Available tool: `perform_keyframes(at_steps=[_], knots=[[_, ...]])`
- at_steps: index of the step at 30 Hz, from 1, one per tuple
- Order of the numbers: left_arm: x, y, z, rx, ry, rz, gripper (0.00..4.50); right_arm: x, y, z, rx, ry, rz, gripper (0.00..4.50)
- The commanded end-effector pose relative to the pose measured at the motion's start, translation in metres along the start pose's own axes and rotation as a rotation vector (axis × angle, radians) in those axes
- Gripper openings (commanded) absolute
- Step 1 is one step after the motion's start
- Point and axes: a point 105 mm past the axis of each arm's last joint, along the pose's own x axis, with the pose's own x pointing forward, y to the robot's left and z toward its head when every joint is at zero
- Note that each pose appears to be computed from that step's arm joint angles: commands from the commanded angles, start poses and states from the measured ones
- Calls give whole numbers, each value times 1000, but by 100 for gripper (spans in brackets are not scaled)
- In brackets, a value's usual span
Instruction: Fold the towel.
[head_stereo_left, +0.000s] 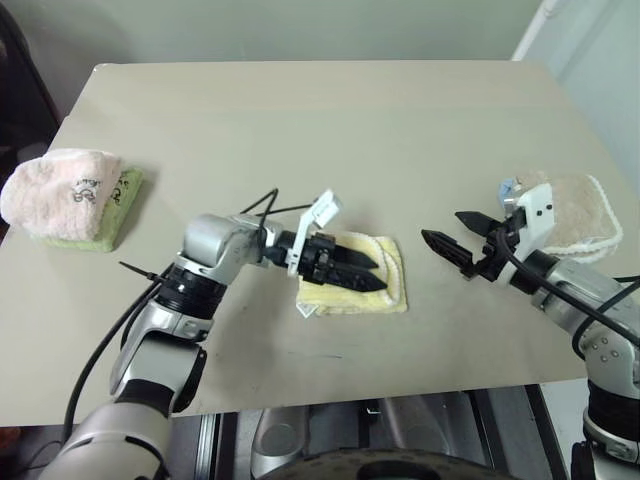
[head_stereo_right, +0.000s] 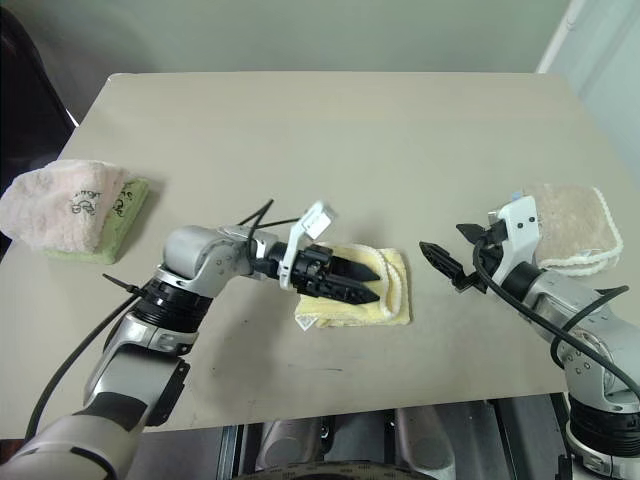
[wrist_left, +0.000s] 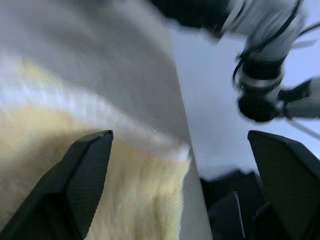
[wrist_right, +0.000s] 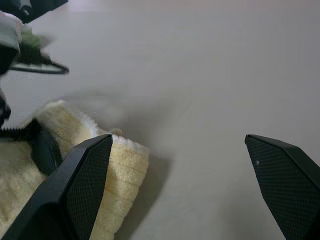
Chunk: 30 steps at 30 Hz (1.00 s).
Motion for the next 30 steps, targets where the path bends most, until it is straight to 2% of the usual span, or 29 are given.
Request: perform_keyframes(at_steps=[1, 3, 6, 8, 12, 14, 17, 18, 20, 22, 24, 30], knots=[[-11, -23, 55, 268, -240, -7, 448, -4, 7, 22, -40, -73, 30, 450], [-20, -28, 72, 380, -333, 32, 448, -3, 17, 26, -49, -87, 82, 450], [-35, -29, 74, 539, -331, 112, 450, 1, 34, 33, -49, -121, 157, 394], [-46, -26, 72, 596, -344, 169, 411, 6, 45, 33, -63, -121, 191, 328], [-68, -27, 56, 594, -339, 186, 291, 16, 67, 31, -60, -124, 272, 193], [-77, -26, 46, 579, -326, 212, 215, 21, 75, 31, -54, -134, 304, 119], [-85, -21, 22, 563, -275, 251, 111, 34, 81, 24, -45, -126, 315, 16], [-87, -17, 11, 569, -241, 273, 73, 38, 83, 18, -81, -98, 313, 0], [-88, -10, -3, 584, -202, 314, 3, 42, 84, 11, -118, -72, 313, 0], [-86, -2, -16, 547, -171, 355, 3, 46, 86, 9, -117, -71, 318, 0], [-81, -4, -25, 556, -148, 316, 3, 48, 88, 6, -122, -66, 327, 0], [-54, 7, -36, 556, -184, 296, 3, 62, 89, -8, -143, -28, 314, 0]])
